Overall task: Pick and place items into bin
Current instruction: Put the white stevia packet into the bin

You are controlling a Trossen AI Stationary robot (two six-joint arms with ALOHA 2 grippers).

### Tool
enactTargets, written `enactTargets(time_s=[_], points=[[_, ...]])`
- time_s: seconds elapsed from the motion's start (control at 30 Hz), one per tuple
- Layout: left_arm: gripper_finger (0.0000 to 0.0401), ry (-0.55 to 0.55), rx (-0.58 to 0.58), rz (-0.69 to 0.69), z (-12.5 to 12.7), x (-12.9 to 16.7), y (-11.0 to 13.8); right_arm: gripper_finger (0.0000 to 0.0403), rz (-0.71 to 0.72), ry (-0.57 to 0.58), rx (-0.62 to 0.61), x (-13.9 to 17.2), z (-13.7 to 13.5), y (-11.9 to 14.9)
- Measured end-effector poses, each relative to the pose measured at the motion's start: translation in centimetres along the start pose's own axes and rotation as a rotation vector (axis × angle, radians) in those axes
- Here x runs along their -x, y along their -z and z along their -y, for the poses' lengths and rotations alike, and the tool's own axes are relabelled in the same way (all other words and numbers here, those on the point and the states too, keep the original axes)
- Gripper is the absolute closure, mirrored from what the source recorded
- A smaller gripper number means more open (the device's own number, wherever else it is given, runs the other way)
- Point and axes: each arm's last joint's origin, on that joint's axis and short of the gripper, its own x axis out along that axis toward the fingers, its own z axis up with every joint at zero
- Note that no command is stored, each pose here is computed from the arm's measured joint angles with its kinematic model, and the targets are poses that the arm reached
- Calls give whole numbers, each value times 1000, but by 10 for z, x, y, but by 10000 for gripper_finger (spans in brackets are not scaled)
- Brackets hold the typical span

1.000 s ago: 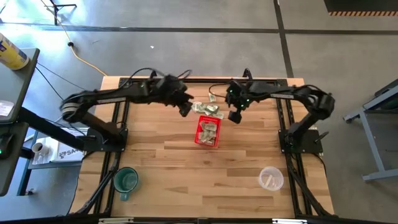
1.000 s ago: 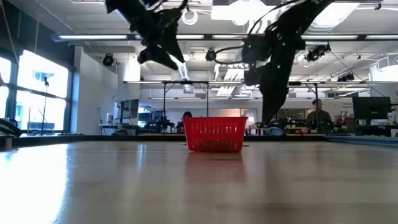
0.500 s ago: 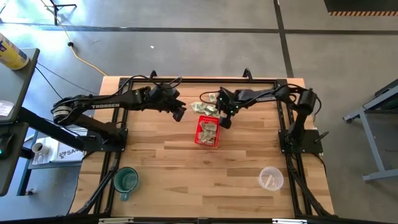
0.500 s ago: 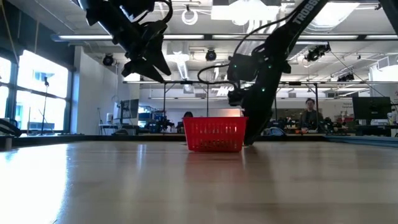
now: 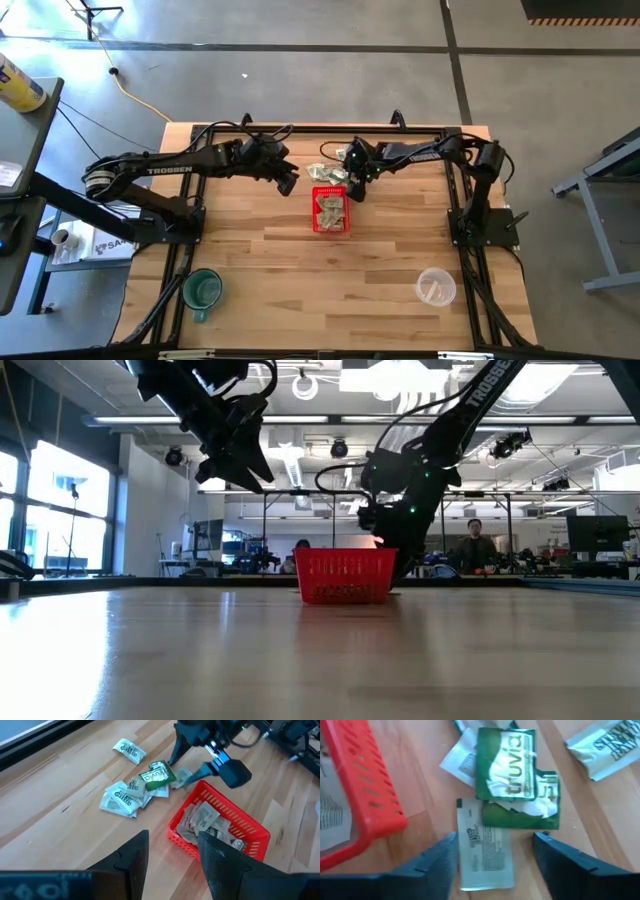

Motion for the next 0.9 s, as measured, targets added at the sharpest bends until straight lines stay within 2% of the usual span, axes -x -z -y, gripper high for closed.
enactTargets(time_s=[0.17, 0.37, 0.53, 0.57, 0.67, 0.77, 0.9], points=[[196, 1, -1, 1, 0, 0, 0, 245, -59, -23, -16, -9, 2, 6], [196, 4, 0, 9, 0, 0, -1, 384, -125, -25, 15, -3, -12, 11], [196, 8, 1, 19, 1, 0, -2, 385, -194, -36, -32, 35, -23, 21], [196, 7, 1, 17, 1, 0, -2, 391, -181, -30, -45, 47, -25, 22], [196, -11, 1, 15, 0, -2, -1, 397, -24, -47, -42, 89, -33, 11], [196, -54, -1, 5, -2, -7, 1, 394, 32, -178, -43, 109, -49, 12], [196, -126, -10, -27, -7, -25, 4, 399, 140, -294, -51, 106, -68, -2]])
